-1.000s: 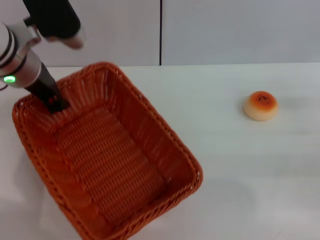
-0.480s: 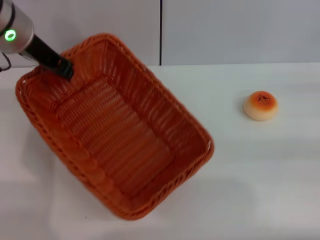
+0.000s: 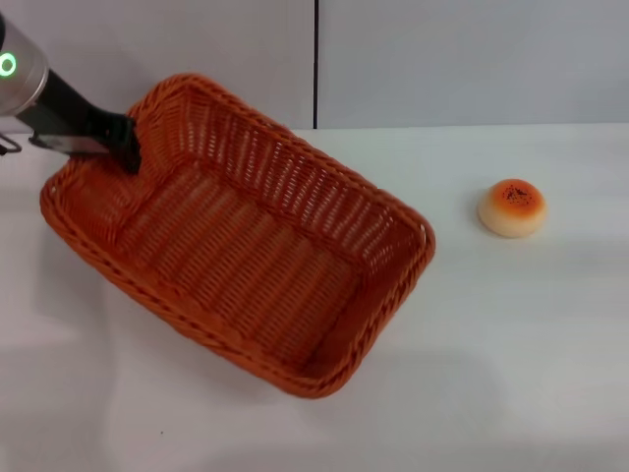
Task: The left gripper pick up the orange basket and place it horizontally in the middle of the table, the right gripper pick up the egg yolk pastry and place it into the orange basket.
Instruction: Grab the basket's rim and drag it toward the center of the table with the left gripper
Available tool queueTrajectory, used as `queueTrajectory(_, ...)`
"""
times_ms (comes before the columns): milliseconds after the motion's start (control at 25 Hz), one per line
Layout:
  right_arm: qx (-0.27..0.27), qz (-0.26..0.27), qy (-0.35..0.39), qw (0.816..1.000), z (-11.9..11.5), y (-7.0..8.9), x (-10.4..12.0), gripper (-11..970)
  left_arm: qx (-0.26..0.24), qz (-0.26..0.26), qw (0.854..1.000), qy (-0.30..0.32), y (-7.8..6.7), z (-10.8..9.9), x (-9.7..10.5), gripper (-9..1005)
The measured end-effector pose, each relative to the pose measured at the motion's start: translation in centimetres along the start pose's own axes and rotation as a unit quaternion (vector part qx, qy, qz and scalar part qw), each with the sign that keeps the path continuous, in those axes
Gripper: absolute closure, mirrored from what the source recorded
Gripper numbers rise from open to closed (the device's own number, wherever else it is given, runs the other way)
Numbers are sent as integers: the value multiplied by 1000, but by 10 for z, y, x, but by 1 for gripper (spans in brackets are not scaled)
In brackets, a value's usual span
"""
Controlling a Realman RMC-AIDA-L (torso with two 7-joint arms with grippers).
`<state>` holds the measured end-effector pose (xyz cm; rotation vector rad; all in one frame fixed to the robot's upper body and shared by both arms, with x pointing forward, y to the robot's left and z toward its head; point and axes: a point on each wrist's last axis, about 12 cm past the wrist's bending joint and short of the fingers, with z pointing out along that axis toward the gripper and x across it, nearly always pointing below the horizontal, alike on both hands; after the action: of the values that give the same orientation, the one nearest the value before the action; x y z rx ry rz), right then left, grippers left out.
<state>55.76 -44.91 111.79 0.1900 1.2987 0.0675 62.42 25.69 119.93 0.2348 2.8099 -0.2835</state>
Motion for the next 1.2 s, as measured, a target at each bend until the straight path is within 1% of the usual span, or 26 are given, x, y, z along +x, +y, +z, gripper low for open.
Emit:
queueTrajectory(160,-5,-3,4,1000,2,-2,-2,355,3,-18,1000,2,9,3,4,776)
queueTrajectory(240,-4,-3,8,1000,1,-5,-2,355,9,-48,999,-1,22,3,12,779)
queueTrajectory(400,-9,-1,12,1000,1,-6,-2,355,10,-54,999,0,24,4,15,782)
queueTrajectory(440,-11,1,13,1000,2,-6,-2,355,13,-70,997,9,32,5,23,784)
queueTrajectory(560,-15,5,17,1000,3,-6,-2,355,17,-80,997,12,35,4,27,788)
queueTrajectory(640,-16,5,18,1000,3,-5,-2,355,18,-94,995,13,42,-1,35,791)
queueTrajectory(720,-22,5,20,1000,5,-3,-2,355,18,-94,995,23,43,-5,41,796)
queueTrajectory(960,-34,3,27,999,7,2,1,355,20,-92,995,44,43,-4,48,808)
queueTrajectory(1080,-35,4,28,999,7,3,2,355,17,-84,995,53,41,-2,50,812)
queueTrajectory(1160,-36,6,28,999,7,4,3,355,11,-61,996,69,34,-1,50,816)
queueTrajectory(1200,-36,6,28,999,7,4,3,355,11,-61,996,69,34,-1,50,817)
